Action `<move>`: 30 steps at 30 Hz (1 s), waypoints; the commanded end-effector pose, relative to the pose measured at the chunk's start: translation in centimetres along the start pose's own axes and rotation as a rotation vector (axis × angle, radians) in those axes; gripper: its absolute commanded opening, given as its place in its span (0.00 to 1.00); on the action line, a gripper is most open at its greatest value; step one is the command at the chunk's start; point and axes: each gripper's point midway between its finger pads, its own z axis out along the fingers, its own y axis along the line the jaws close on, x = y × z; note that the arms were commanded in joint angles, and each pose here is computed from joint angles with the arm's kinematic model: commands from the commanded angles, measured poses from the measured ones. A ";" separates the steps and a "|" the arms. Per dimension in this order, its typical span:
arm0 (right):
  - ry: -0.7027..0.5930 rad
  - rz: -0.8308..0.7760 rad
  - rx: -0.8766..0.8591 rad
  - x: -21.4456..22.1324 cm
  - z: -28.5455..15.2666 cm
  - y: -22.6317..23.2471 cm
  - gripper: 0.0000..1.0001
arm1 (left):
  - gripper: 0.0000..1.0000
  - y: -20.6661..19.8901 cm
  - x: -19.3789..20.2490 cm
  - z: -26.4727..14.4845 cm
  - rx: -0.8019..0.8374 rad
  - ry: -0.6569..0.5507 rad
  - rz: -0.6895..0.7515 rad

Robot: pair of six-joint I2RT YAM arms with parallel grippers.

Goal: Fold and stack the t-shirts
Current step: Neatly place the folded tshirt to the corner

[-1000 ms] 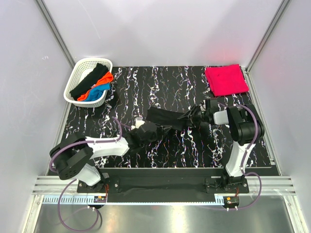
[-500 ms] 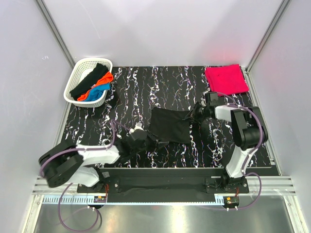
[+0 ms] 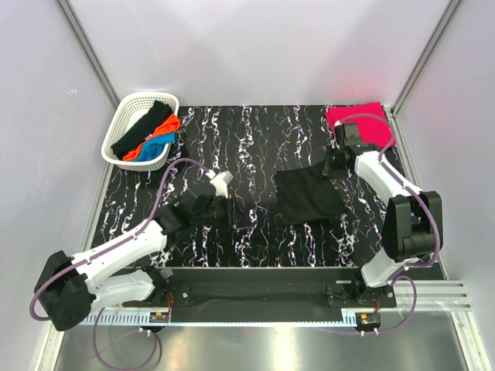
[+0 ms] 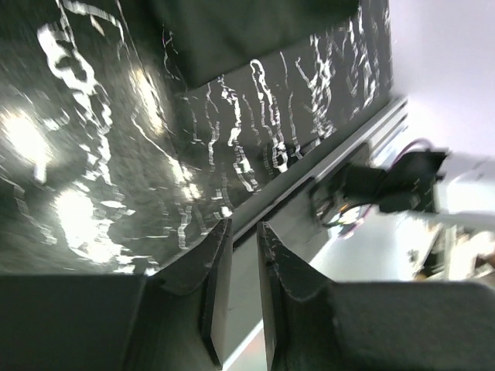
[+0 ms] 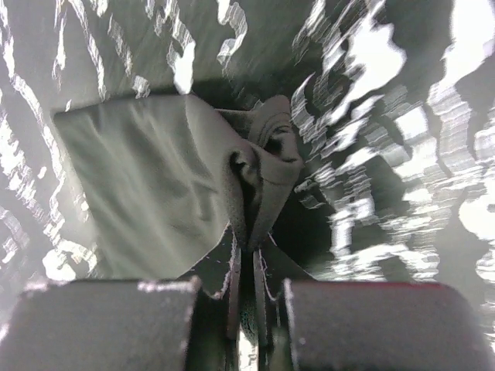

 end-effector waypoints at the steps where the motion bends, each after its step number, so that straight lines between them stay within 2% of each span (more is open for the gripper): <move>1: -0.130 -0.142 0.204 -5.8 -2.7 -2.7 0.00 | 0.24 -0.4 0.3 -1.4 0.060 0.081 0.205; 3: -0.121 -0.172 0.244 -7.1 -2.0 -3.7 0.00 | 0.24 0.3 0.1 -1.2 0.060 0.092 0.235; 4: -0.157 -0.177 0.257 -9.2 -2.6 -3.5 0.00 | 0.24 0.6 0.0 -1.2 0.055 0.098 0.231; 5: -0.135 -0.188 0.276 -9.4 -1.8 -3.9 0.00 | 0.23 1.6 -0.3 -1.1 0.038 0.100 0.205; 9: -0.225 -0.212 0.328 -14.6 -2.5 -4.6 0.00 | 0.23 2.9 -0.6 -1.1 0.043 0.116 0.194; 11: -0.221 -0.235 0.346 -15.9 -1.5 -5.4 0.00 | 0.23 3.6 -1.0 -1.0 0.033 0.113 0.190; 15: -0.301 -0.289 0.388 -20.5 -2.9 -5.9 0.00 | 0.21 5.1 -1.2 -0.1 0.021 0.158 0.167; 18: -0.326 -0.340 0.408 -22.7 -3.4 -6.3 0.00 | 0.19 5.7 -1.8 0.0 0.016 0.158 0.135; 20: -0.289 -0.370 0.430 -22.8 -2.7 -6.8 0.00 | 0.19 5.9 -2.1 0.0 0.017 0.160 0.131; 30: -0.413 -0.391 0.443 -28.1 -5.6 -5.9 0.00 | 0.18 6.1 -1.9 0.6 0.055 0.208 0.141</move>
